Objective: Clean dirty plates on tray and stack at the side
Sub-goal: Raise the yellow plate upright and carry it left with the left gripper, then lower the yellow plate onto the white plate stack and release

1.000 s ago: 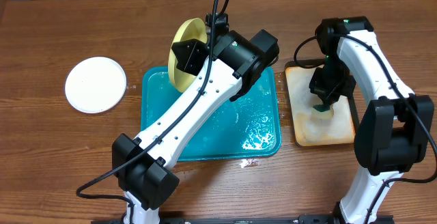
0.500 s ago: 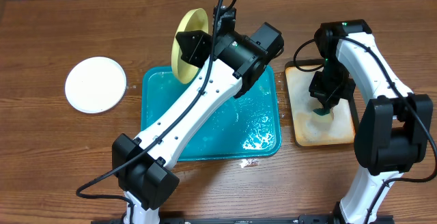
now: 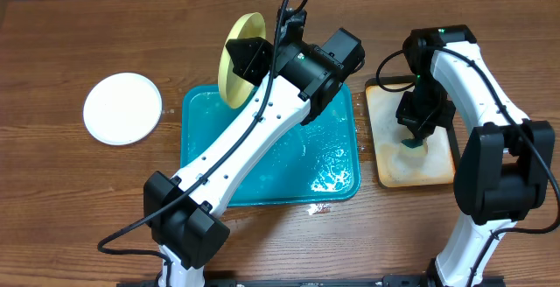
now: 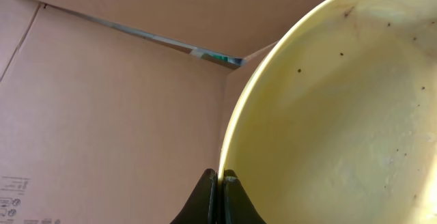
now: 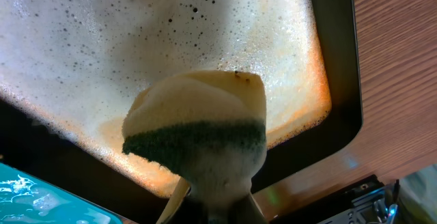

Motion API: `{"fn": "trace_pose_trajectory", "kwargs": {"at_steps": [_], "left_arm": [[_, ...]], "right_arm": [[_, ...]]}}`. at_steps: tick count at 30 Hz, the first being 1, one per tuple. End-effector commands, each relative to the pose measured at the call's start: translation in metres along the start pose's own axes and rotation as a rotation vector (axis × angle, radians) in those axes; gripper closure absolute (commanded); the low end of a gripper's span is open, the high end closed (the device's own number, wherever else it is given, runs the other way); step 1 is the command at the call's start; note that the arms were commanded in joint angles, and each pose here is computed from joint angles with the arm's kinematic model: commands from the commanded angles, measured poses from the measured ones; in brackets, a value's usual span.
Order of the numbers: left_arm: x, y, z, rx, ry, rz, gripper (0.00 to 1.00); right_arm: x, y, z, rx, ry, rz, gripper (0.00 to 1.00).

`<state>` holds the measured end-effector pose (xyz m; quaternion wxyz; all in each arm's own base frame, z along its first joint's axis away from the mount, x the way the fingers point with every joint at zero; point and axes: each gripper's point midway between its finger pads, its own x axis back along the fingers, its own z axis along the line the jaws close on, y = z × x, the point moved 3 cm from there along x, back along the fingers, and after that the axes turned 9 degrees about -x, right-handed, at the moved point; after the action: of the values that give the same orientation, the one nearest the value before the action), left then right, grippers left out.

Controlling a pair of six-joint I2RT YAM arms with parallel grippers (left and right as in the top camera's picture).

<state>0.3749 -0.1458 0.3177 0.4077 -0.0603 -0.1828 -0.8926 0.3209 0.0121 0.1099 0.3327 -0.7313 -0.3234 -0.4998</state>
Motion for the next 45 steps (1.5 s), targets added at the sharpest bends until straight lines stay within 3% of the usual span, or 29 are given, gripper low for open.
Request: {"fn": "trace_pose_trajectory", "kwargs": {"at_steps": [1,15,18,24,28,34,40,45], "left_arm": [[0.003,0.004,0.007,0.009,0.031,-0.014,0.96],[-0.003,-0.006,0.009,0.019,0.010,0.020,0.96],[0.001,-0.012,0.012,0.102,0.006,0.026,0.96],[-0.008,-0.022,0.008,0.111,-0.045,0.083,0.96],[-0.003,-0.032,-0.018,0.131,-0.234,0.156,0.96],[-0.005,-0.052,-0.051,0.320,-0.512,0.378,0.96],[-0.032,-0.071,-0.054,0.459,-0.661,0.575,0.96],[-0.056,-0.066,-0.041,0.579,-0.889,0.565,0.95]], "right_arm": [[0.001,0.000,-0.001,0.000,-0.002,-0.009,0.96],[0.001,0.000,-0.002,0.000,-0.002,-0.008,0.96],[0.001,-0.001,-0.002,0.001,-0.004,-0.006,0.96],[0.001,-0.001,-0.002,0.001,-0.004,-0.001,0.96],[0.001,-0.002,-0.002,0.005,-0.005,0.001,0.96],[0.001,-0.002,-0.002,0.005,-0.005,0.003,0.96],[0.001,-0.004,-0.003,0.009,-0.007,0.010,0.96],[0.001,-0.002,-0.002,0.013,-0.002,0.005,0.96]]}}
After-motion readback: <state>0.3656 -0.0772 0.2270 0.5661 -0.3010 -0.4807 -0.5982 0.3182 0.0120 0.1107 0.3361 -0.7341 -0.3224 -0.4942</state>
